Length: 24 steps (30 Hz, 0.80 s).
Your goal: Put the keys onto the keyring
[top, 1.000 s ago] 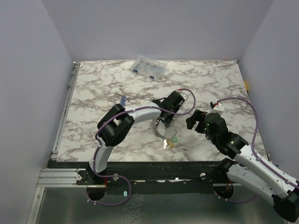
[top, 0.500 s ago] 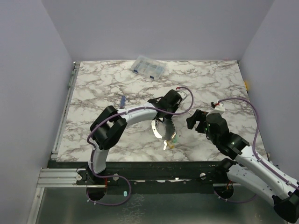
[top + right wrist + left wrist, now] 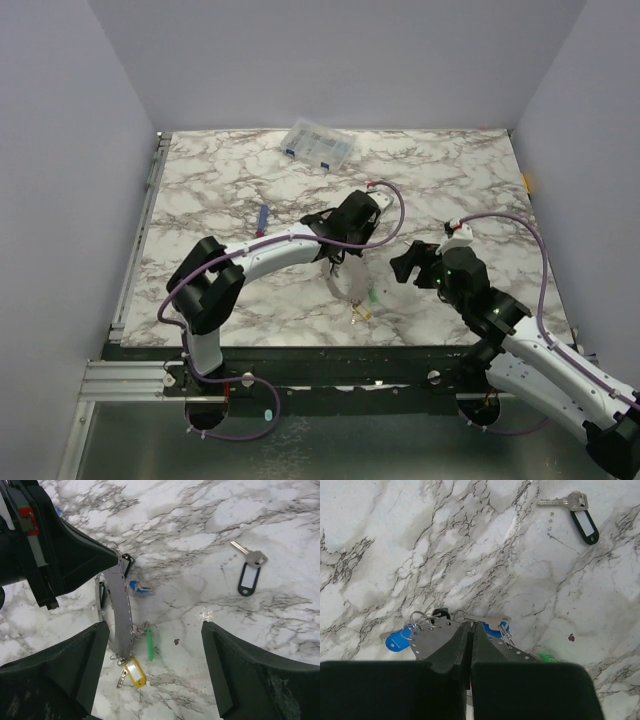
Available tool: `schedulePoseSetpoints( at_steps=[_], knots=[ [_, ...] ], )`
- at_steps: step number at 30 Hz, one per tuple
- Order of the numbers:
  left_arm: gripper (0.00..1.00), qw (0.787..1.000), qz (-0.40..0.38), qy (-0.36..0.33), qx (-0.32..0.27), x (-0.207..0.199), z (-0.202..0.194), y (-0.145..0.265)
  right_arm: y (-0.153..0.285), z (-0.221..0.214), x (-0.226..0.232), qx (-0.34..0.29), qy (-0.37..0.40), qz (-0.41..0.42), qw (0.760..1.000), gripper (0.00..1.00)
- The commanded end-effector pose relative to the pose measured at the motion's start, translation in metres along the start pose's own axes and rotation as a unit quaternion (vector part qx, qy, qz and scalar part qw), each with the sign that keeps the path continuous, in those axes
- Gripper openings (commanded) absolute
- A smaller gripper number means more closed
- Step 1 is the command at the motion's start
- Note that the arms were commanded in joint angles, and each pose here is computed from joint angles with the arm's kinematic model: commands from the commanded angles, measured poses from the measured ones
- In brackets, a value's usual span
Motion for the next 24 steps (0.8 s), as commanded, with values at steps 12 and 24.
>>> schedulePoseSetpoints(
  at_steps=[12, 24],
  knots=[
    [0.00, 0.992, -0.081, 0.034, -0.091, -0.013, 0.014, 0.079, -0.006, 0.016, 0.030, -0.048, 0.032, 0.118, 0.991, 0.95],
    [0.00, 0.975, -0.136, 0.064, -0.166, -0.005, -0.014, 0.103, -0.016, 0.013, 0.049, -0.062, 0.048, 0.193, 0.978, 1.00]
  ],
)
Point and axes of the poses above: each gripper's point midway between its finger pads, its own y axis back along the fingers, its own x axis along the line the jaws close on, z = x × y, the point moved 6 cm from there along y, back along the fingers, and after that the axes turned 13 degrees about y, right-handed, at the moved point
